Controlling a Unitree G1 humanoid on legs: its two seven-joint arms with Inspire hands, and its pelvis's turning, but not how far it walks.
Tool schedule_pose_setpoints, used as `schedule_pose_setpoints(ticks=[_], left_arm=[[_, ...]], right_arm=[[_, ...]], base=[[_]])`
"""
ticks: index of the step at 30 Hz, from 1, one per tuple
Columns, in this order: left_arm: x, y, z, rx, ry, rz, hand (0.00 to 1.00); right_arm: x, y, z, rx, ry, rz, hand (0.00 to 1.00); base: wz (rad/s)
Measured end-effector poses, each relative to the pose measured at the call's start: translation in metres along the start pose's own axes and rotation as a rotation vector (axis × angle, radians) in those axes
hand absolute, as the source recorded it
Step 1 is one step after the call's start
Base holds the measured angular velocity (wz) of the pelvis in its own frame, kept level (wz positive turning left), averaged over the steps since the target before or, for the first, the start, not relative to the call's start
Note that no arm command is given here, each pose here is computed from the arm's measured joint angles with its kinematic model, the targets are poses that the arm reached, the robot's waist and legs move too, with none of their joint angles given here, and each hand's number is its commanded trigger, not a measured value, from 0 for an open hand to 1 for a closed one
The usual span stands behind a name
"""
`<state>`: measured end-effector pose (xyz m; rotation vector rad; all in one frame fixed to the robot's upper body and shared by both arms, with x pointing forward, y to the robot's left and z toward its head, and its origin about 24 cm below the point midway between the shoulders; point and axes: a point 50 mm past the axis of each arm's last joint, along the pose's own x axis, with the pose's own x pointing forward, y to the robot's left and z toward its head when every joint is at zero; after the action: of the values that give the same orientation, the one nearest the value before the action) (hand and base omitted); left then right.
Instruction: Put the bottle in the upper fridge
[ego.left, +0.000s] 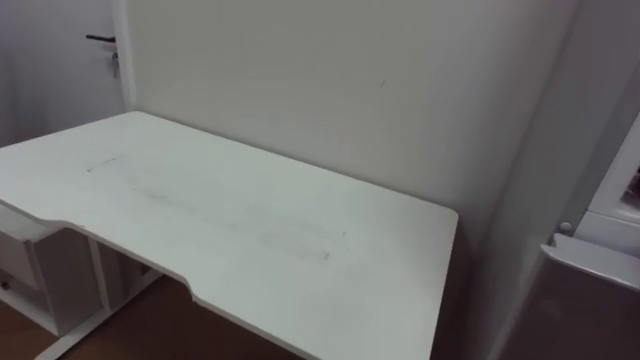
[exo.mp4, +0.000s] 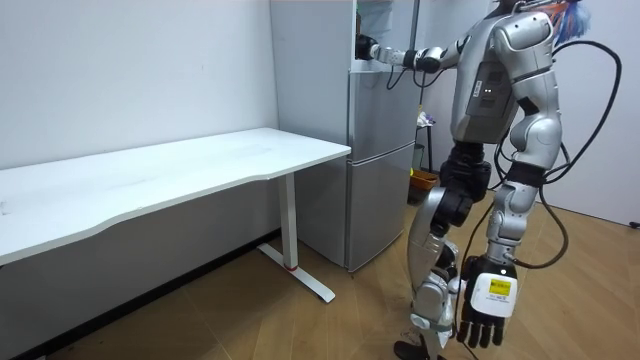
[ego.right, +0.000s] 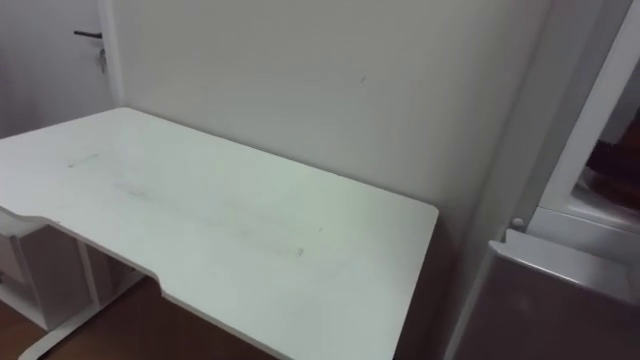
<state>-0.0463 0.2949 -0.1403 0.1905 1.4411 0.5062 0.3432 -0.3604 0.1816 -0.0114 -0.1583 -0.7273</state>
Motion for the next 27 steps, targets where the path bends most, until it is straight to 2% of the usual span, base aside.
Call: schedule_pose_setpoints(ticks=[14, 20, 27], left_arm=[[0.0, 0.0, -0.004, -0.004, 0.029, 0.012, 0.0], [0.0, -0.001, -0.002, -0.044, 0.029, 0.016, 0.0], [0.001, -0.006, 0.003, -0.06, 0.018, 0.021, 0.0]], right_arm=[[-0.001, 0.001, -0.004, 0.016, 0.035, 0.028, 0.0], [-0.009, 0.007, -0.003, 0.023, 0.003, 0.126, 0.0], [-0.015, 0.003, -0.006, 0.047, 0.012, 0.16, 0.0]], base=[[-0.02], [-0.05], [-0.04]])
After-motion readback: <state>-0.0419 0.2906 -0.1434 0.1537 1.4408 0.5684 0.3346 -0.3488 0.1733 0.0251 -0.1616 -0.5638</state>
